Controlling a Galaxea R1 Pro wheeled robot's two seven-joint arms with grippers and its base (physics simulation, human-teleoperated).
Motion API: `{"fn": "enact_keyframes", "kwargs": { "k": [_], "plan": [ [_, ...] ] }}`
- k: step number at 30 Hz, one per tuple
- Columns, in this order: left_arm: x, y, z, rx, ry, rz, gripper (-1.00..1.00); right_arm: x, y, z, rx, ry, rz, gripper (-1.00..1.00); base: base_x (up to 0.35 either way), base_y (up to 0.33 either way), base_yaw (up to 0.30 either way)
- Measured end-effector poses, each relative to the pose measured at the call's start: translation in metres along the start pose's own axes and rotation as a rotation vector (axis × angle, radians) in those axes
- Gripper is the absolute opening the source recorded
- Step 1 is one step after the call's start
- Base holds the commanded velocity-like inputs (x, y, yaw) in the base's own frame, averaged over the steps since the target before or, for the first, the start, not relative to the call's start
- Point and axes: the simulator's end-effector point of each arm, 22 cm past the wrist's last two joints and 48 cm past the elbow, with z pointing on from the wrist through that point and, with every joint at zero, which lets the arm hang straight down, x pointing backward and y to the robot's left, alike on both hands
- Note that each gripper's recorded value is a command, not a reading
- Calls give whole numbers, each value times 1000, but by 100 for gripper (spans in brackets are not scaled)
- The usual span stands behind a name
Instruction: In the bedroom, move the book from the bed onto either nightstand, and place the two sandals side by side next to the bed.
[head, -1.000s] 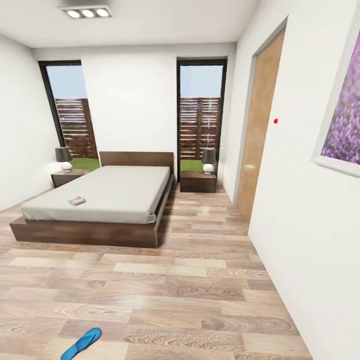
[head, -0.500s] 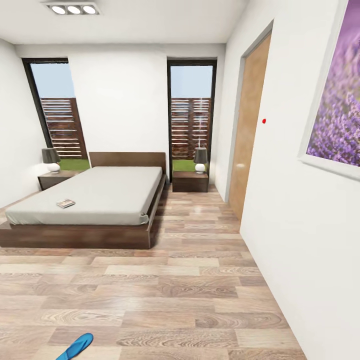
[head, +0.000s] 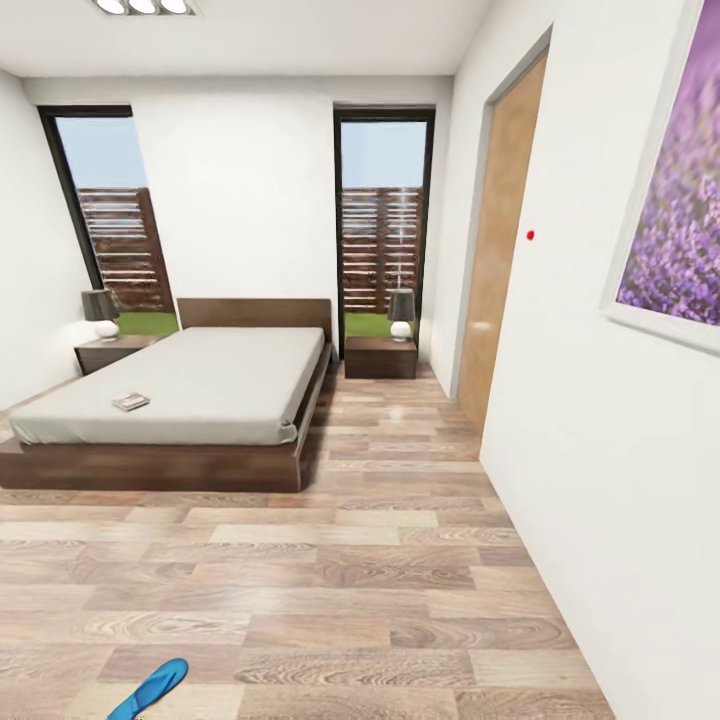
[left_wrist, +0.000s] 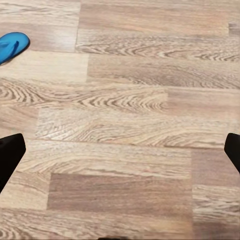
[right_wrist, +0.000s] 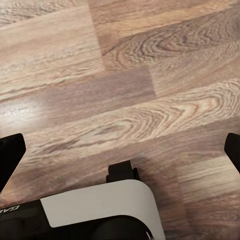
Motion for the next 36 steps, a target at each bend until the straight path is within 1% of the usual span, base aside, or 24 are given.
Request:
{"fn": "enact_keyframes", "kwargs": {
  "k": [36],
  "plan": [
    [24, 1, 2, -2, 58, 2, 100, 22, -6, 1, 15, 55, -5, 100, 0, 0, 0]
  ]
}}
